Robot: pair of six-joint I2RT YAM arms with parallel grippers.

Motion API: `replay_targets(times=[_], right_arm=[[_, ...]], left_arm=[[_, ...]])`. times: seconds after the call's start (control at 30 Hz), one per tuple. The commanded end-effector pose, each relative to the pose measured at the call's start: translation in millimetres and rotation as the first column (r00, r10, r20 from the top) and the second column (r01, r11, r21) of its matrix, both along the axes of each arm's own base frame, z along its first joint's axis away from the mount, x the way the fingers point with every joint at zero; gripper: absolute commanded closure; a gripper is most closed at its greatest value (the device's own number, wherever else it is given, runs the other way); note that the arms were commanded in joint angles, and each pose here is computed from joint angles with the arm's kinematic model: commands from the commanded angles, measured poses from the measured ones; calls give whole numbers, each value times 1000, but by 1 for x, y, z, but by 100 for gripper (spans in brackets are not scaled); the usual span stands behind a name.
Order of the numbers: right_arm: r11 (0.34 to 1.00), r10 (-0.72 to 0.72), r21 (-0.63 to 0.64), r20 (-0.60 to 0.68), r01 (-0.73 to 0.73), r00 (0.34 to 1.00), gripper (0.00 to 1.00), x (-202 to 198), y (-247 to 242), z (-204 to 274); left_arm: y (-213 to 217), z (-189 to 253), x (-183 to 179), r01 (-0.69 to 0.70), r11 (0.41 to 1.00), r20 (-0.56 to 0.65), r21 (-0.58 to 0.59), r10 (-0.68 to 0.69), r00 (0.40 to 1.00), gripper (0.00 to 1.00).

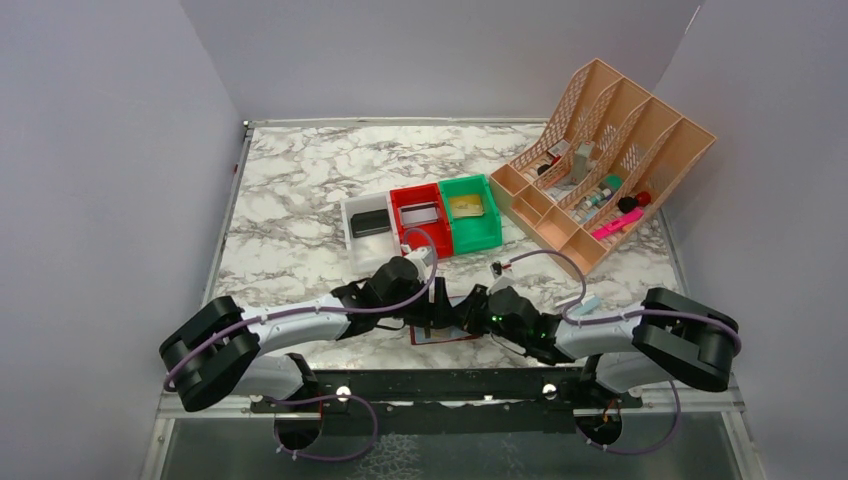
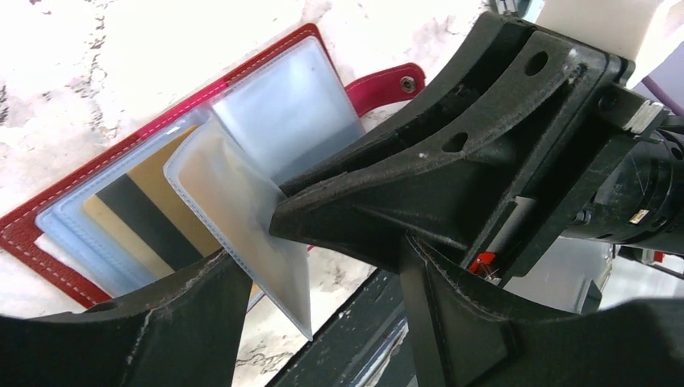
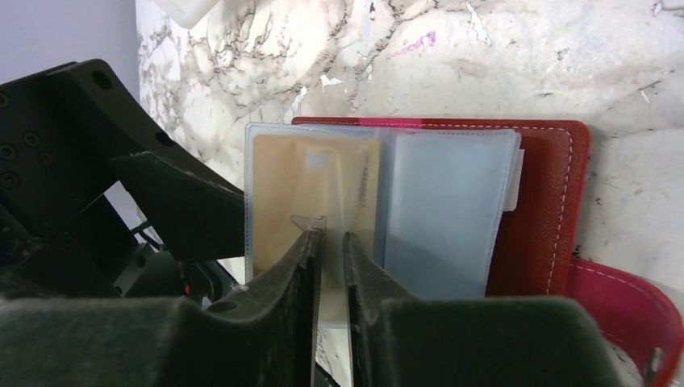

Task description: Take the credit cards out of the card holder

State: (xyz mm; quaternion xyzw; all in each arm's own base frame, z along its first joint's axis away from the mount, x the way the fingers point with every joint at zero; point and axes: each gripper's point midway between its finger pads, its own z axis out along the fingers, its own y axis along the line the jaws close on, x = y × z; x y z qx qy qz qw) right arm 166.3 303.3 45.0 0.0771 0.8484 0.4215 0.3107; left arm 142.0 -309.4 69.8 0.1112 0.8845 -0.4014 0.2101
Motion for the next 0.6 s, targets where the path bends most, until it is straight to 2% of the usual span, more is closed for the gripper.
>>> replay_targets(times=[0.0, 0.17, 0.47, 0.57], right_arm=[[999, -38, -20, -7, 37, 999, 73, 2, -10, 3], [977, -170, -133, -36, 164, 985, 62, 8, -42, -7], [913, -369, -196, -27, 357, 929, 61, 9, -99, -1], [907, -390, -174, -5, 383, 921, 61, 9, -109, 8]], left_arm=[[-17, 23, 4, 24, 997, 40, -74, -21, 999, 33], [-22, 25, 6, 31, 997, 48, -74, -27, 998, 33], [-51, 36, 1, 106, 986, 68, -127, -98, 993, 33], [-53, 28, -1, 121, 990, 67, -78, -116, 991, 37]])
